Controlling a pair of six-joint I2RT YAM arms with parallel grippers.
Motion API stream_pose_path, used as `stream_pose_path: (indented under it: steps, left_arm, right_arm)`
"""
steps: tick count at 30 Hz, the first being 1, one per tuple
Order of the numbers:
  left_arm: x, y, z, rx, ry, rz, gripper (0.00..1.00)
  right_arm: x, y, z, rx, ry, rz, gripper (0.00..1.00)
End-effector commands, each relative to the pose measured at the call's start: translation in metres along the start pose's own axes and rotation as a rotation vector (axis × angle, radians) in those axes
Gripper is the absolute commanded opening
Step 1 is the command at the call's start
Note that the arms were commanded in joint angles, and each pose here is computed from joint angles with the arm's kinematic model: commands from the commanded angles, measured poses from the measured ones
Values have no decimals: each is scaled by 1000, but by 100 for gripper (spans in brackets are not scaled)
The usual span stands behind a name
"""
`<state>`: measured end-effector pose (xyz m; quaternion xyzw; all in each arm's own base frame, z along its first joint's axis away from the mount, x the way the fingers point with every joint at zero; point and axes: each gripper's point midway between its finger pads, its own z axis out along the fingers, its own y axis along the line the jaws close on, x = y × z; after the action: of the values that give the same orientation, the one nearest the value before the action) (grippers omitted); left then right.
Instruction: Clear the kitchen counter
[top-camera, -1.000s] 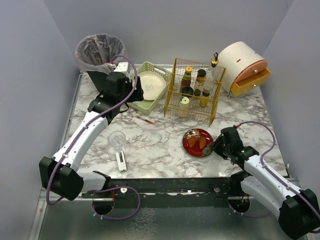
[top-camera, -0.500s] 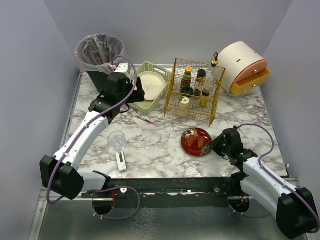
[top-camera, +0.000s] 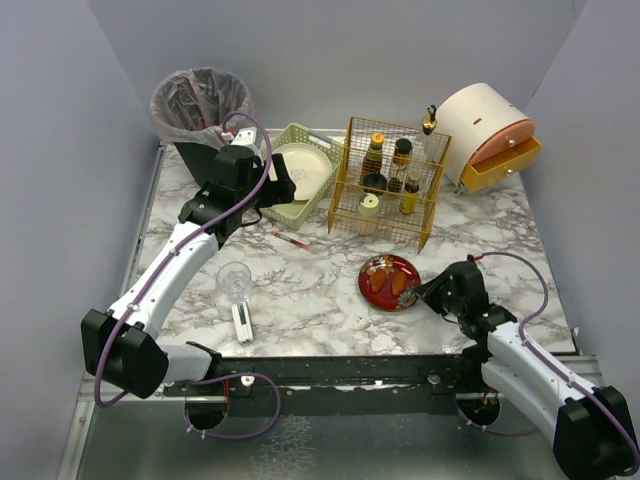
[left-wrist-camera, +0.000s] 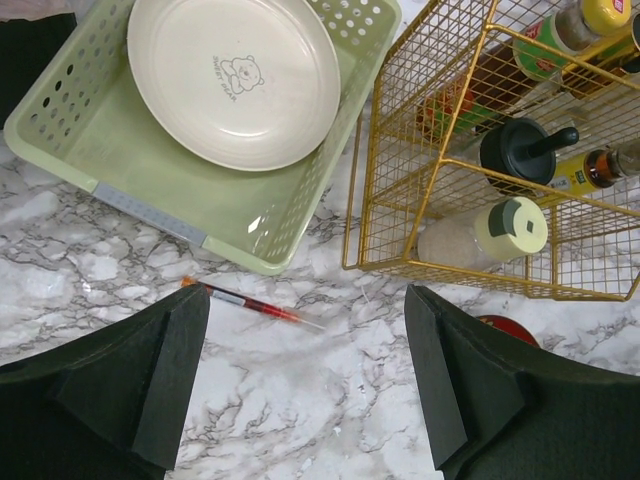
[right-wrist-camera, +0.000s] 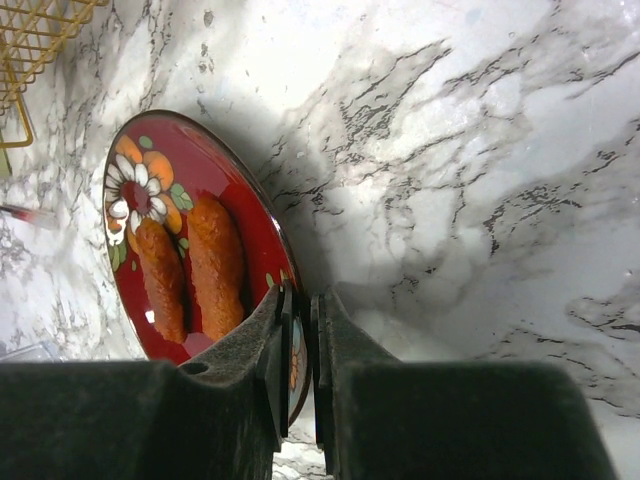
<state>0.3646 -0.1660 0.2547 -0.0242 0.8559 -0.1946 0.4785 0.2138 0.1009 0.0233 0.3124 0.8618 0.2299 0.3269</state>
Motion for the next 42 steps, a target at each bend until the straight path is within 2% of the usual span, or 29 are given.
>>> stream_pose_path:
  steps: [1, 7, 10, 18, 33, 42]
  left_arm:
    - [15, -8, 8, 58, 41, -38, 85]
    - [29, -14, 9, 117, 63, -50, 89]
    - [32, -19, 5, 153, 56, -62, 92]
    - [55, -33, 1, 264, 106, -117, 92]
    - [110, -32, 7, 302, 200, -172, 92]
    - [145, -42, 11, 322, 258, -174, 90]
  right_arm:
    - [10, -17, -5, 50, 33, -15, 0]
    - [4, -2, -15, 3, 42, -85, 0]
    - [10, 10, -22, -48, 92, -116, 0]
    - [14, 48, -36, -219, 151, -162, 0]
    - [32, 85, -44, -451, 255, -113, 0]
    - [39, 90, -46, -514, 283, -64, 0]
